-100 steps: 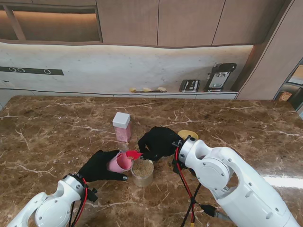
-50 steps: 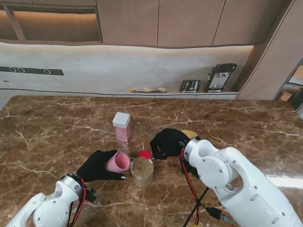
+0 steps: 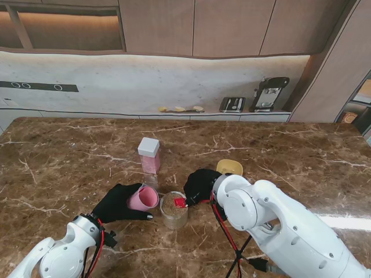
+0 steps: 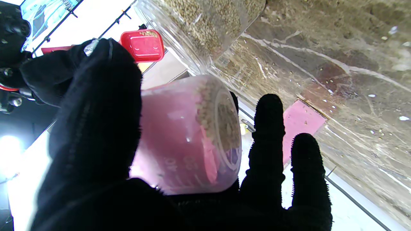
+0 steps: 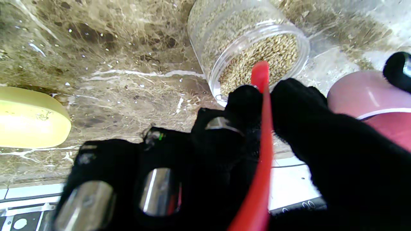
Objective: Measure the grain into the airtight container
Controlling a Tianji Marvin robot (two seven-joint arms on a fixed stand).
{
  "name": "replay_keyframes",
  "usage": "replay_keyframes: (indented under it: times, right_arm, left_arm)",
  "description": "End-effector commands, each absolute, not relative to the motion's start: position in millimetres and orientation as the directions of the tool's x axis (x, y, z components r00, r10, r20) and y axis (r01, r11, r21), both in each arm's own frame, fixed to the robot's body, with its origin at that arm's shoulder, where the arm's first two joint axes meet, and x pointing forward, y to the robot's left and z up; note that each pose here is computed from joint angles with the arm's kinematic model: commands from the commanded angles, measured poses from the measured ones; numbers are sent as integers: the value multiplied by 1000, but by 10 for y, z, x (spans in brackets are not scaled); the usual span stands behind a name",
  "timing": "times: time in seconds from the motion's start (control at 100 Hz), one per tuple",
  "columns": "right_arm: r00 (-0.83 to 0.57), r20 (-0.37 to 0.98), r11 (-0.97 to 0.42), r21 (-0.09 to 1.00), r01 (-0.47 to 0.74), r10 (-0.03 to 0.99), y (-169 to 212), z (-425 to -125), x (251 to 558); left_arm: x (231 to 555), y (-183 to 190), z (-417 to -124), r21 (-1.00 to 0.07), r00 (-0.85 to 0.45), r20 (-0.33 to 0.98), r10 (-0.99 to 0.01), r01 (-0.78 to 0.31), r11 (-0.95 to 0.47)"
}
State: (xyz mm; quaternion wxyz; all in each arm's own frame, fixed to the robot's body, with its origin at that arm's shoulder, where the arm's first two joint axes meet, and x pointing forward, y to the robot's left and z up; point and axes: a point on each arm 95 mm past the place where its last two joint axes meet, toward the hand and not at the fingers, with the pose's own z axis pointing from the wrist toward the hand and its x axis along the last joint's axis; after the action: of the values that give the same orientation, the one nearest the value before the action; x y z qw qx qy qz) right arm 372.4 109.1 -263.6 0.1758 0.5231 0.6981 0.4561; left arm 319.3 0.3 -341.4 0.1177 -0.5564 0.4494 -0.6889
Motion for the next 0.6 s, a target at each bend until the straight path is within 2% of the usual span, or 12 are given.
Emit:
replay_keyframes:
  times: [0.0, 0.59]
  right_arm:
    - [-388, 232, 43, 811, 583, 892, 1114, -2645, 3715]
    - [-311, 116, 92, 810, 580, 943, 1227, -2757, 3749]
  left_arm:
    - [3158, 8, -3460, -747, -345, 665, -663, -344, -570]
    - [3143, 19, -3489, -743, -338, 668, -663, -342, -575]
